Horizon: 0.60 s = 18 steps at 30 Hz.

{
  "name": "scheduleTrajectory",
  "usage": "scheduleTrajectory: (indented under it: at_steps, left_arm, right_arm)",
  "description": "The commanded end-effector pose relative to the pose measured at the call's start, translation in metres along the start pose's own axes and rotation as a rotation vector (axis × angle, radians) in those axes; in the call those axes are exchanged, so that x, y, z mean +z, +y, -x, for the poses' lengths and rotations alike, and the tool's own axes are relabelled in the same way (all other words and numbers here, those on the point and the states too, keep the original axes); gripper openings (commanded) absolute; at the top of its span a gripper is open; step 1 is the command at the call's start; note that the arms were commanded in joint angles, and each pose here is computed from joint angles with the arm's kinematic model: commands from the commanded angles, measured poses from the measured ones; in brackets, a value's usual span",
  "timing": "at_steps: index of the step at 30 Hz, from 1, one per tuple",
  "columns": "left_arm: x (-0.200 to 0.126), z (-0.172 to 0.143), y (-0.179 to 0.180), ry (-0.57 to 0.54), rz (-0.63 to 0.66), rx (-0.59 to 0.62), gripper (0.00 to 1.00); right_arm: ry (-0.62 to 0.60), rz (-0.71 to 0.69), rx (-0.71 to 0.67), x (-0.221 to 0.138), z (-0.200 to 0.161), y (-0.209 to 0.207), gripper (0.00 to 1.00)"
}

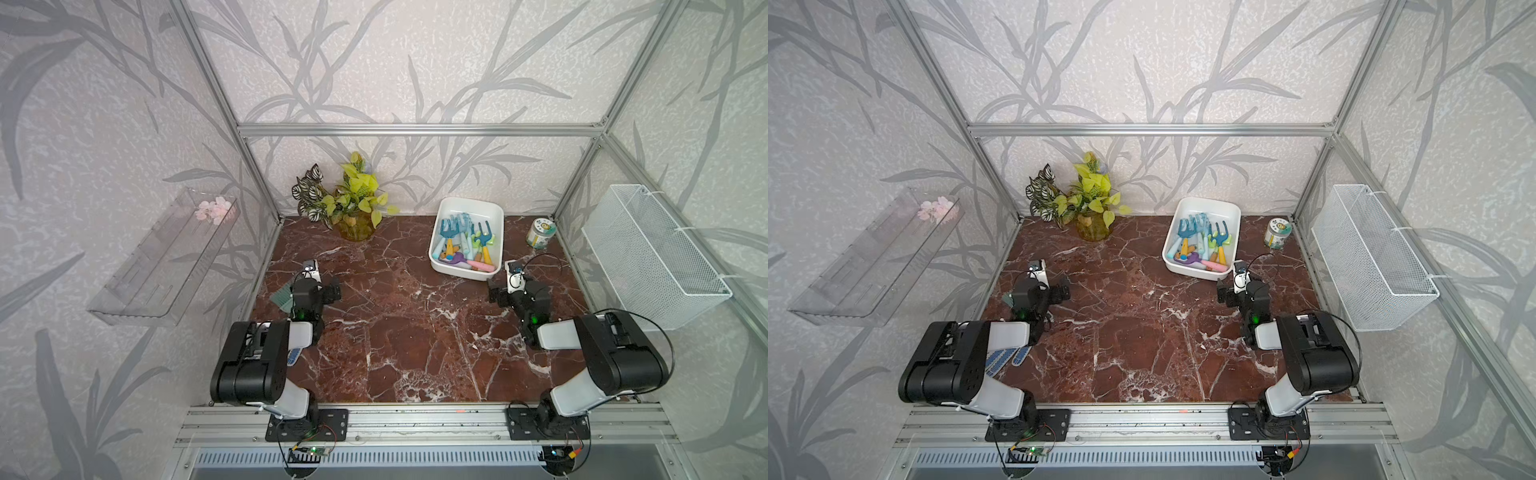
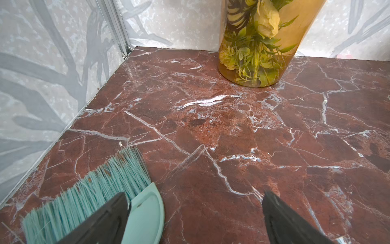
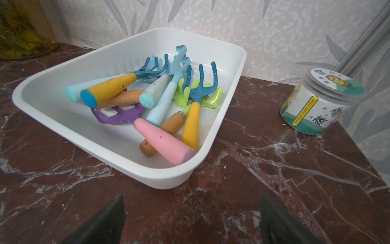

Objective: Take the hand rake out of the storage box
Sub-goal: Move the storage box to the center of the board.

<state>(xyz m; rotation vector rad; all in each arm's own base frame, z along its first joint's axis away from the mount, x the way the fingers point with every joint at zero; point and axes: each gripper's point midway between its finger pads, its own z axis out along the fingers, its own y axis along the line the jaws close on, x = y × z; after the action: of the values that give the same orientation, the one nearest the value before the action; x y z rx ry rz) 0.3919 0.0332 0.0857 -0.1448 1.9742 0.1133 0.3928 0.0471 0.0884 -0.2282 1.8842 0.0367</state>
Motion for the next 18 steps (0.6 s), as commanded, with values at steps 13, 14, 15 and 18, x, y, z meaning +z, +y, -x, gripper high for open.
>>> scheduleTrajectory:
  at_steps: [13,14,15,18]
  left_arm:
    - [-0.001,0.008,0.004,-0.030,0.023,-0.011,1.00]
    - [-0.005,0.012,0.007,-0.048,0.035,-0.017,1.00]
    - [-0.010,0.017,0.008,-0.064,0.042,-0.019,1.00]
    - [-0.026,0.031,0.014,-0.092,0.091,-0.023,1.00]
  right_arm:
    - [-0.088,-0.022,-0.001,-0.014,0.013,-0.001,0.99]
    - [-0.095,-0.034,0.000,-0.017,0.018,-0.004,0.99]
    - [-0.089,-0.038,-0.003,-0.020,0.021,-0.004,0.99]
    - [-0.081,-0.021,-0.034,-0.027,0.038,0.002,0.99]
